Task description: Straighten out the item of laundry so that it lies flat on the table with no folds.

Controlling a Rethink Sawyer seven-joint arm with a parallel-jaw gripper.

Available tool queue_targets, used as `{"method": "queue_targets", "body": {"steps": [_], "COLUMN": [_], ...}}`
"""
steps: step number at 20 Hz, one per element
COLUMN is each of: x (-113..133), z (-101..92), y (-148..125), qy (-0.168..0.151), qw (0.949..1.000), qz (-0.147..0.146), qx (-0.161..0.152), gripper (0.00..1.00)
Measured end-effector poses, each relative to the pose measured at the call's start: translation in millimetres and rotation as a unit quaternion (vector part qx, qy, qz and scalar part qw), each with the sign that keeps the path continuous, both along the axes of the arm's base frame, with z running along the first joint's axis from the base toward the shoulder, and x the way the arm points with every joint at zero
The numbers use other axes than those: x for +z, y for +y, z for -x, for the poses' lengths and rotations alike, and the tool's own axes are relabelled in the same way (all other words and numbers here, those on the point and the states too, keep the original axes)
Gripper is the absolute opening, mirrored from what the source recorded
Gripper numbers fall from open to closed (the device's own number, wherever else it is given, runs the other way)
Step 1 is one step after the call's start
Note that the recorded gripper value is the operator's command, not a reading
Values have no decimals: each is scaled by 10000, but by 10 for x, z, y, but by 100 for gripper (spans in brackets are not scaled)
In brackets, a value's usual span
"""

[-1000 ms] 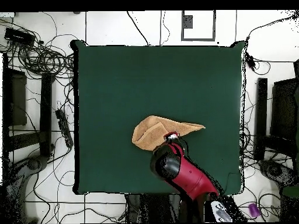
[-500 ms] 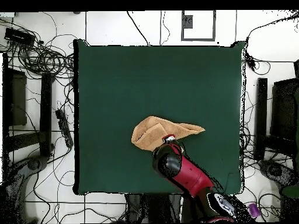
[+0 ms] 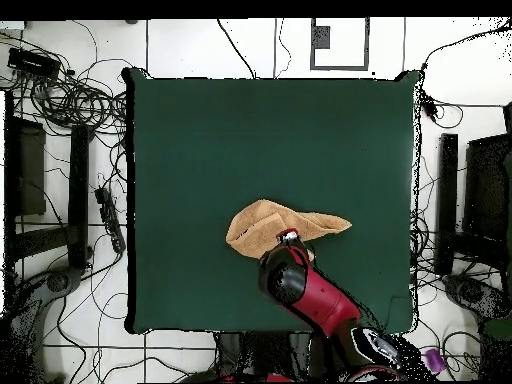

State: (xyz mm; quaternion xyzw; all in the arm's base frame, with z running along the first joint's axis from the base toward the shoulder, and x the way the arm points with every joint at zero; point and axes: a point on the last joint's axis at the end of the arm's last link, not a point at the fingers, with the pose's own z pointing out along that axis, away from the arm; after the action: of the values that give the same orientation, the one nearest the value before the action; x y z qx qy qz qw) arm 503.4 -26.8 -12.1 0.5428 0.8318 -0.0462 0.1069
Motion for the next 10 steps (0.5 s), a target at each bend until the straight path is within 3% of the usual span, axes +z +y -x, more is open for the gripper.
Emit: {"method": "queue_targets", "body": {"steps": [5,10], "x": [54,306], "z": [-5,39], "y": [42,305], "qy": [6,351], "qw": [10000,9994], "qz": [35,5], "qx": [6,70], "gripper": [0,0]}}
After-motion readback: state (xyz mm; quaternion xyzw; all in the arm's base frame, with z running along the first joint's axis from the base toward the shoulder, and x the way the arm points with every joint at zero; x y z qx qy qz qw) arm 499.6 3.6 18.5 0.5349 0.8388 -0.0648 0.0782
